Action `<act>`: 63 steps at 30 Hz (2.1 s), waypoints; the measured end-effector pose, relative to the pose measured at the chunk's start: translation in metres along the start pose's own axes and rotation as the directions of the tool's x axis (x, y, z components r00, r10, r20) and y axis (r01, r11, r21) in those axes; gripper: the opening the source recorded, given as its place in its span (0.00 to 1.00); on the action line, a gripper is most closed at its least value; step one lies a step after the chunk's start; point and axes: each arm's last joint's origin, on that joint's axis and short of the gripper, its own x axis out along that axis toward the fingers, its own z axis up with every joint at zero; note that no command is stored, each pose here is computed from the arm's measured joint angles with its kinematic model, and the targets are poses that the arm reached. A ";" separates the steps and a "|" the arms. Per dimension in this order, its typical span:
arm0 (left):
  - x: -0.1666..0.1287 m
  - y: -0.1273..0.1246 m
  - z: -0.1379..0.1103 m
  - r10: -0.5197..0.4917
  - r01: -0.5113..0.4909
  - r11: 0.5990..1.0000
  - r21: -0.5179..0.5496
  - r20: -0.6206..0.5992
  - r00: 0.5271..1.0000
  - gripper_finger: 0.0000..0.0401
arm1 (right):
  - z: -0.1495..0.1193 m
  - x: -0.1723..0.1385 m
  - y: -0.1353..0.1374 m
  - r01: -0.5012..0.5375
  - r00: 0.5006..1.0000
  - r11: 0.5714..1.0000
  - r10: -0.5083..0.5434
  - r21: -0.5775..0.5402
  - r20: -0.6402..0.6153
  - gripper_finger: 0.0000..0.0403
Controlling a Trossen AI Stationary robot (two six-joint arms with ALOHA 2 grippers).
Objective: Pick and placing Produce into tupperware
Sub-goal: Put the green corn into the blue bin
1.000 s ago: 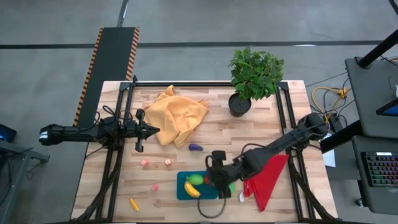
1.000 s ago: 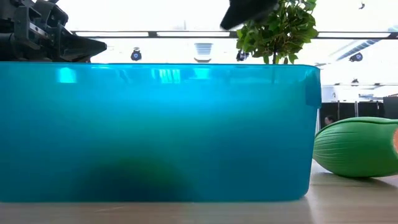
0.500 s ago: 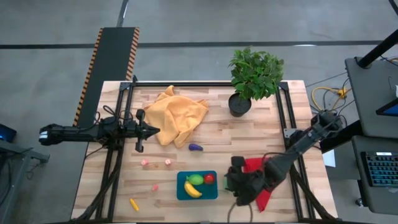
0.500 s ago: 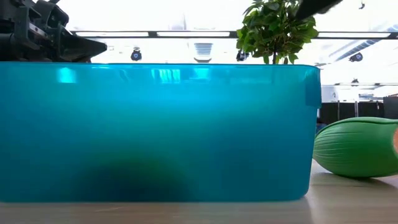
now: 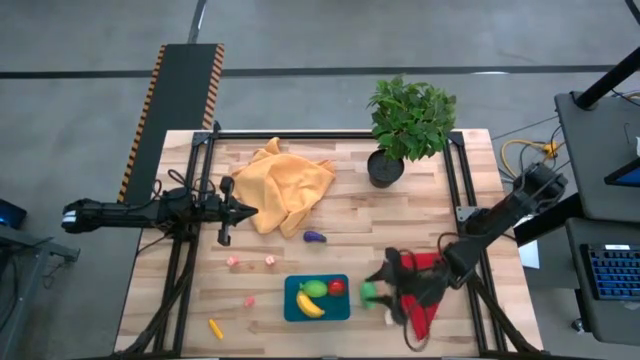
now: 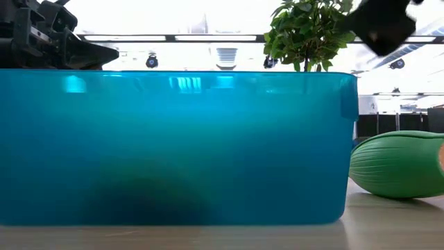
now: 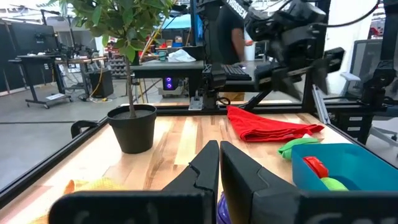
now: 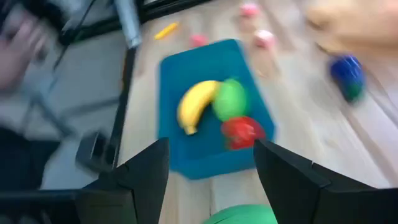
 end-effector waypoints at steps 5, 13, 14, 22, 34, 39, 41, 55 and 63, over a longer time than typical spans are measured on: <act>0.001 0.000 -0.001 0.000 0.000 1.000 0.001 -0.011 1.000 0.00 | -0.002 0.002 -0.010 0.069 0.997 0.958 -0.061 0.277 -0.039 0.55; 0.002 0.000 -0.003 -0.001 0.001 1.000 0.000 -0.031 1.000 0.00 | 0.006 0.000 -0.007 0.236 0.970 0.823 -0.169 0.518 -0.174 0.55; 0.002 0.000 -0.003 -0.001 0.001 1.000 0.000 -0.036 0.999 0.00 | 0.009 0.000 -0.005 0.251 0.965 0.806 -0.169 0.536 -0.198 0.56; 0.003 0.000 -0.005 -0.001 0.001 1.000 0.001 -0.049 0.999 0.00 | 0.035 -0.006 0.018 0.485 0.860 0.664 -0.247 0.569 -0.446 0.56; 0.003 0.000 -0.007 -0.002 0.002 1.000 0.001 -0.070 0.998 0.00 | 0.064 0.030 0.049 0.708 0.687 0.562 -0.409 0.428 -0.601 0.56; 0.003 0.000 -0.007 -0.001 0.001 1.000 0.001 -0.072 0.997 0.00 | 0.061 0.050 0.050 0.762 0.622 0.530 -0.440 0.372 -0.648 0.56; 0.003 0.000 -0.007 -0.002 0.002 1.000 0.001 -0.073 0.997 0.00 | 0.059 0.058 0.052 0.759 0.621 0.547 -0.446 0.353 -0.645 0.56; 0.005 0.000 -0.010 -0.001 0.001 1.000 0.001 -0.104 0.995 0.00 | 0.027 0.093 0.052 0.807 0.533 0.528 -0.457 0.265 -0.712 0.66; 0.006 0.000 -0.010 0.020 -0.014 0.998 0.061 -0.099 0.995 0.00 | 0.026 0.094 0.052 0.819 0.529 0.495 -0.455 0.290 -0.717 0.83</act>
